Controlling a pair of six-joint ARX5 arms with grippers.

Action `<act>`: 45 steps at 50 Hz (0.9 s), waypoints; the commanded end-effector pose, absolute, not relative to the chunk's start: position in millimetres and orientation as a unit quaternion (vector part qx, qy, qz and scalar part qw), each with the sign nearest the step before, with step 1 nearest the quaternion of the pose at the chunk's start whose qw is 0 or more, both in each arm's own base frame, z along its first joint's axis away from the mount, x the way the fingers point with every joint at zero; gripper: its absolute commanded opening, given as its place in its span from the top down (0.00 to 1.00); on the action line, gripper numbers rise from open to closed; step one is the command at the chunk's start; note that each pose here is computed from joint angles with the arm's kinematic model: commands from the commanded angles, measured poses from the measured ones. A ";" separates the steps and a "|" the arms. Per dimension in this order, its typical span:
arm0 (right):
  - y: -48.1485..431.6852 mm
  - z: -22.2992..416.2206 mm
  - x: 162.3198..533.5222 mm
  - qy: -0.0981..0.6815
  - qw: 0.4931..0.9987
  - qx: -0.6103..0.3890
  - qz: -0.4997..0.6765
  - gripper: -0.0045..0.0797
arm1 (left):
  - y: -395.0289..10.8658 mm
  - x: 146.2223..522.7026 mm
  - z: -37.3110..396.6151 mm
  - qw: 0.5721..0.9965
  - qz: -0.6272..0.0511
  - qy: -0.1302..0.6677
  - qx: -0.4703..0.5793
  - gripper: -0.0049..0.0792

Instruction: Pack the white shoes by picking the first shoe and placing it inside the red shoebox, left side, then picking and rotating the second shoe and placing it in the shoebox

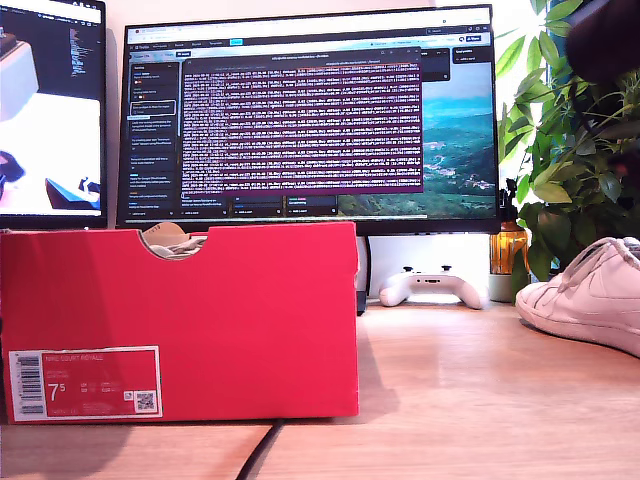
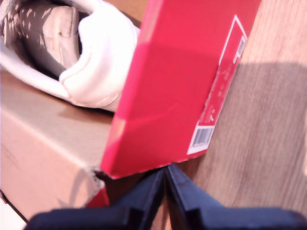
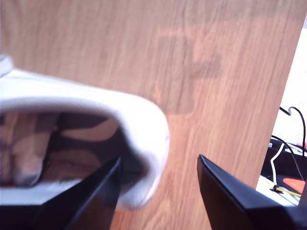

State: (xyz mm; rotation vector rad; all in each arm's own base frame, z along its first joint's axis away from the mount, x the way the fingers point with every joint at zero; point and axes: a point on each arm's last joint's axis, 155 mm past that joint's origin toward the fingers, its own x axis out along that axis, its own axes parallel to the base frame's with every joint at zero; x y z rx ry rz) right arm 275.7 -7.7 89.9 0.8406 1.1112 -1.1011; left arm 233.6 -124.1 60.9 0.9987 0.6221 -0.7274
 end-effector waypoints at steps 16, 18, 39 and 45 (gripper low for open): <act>4.3 49.0 273.3 0.535 0.592 0.350 -0.491 0.41 | -127.6 235.8 65.0 0.774 -0.336 0.281 0.457 0.96; 5.3 45.6 272.1 0.540 0.587 0.348 -0.493 0.42 | -127.6 235.8 65.0 0.774 -0.336 0.281 0.457 0.96; -1.1 43.9 257.7 0.547 0.563 0.338 -0.520 0.96 | -127.6 235.8 65.0 0.774 -0.336 0.281 0.457 0.96; -7.0 46.4 252.7 0.555 0.558 0.328 -0.523 0.96 | -127.6 235.9 65.1 0.774 -0.336 0.281 0.457 0.96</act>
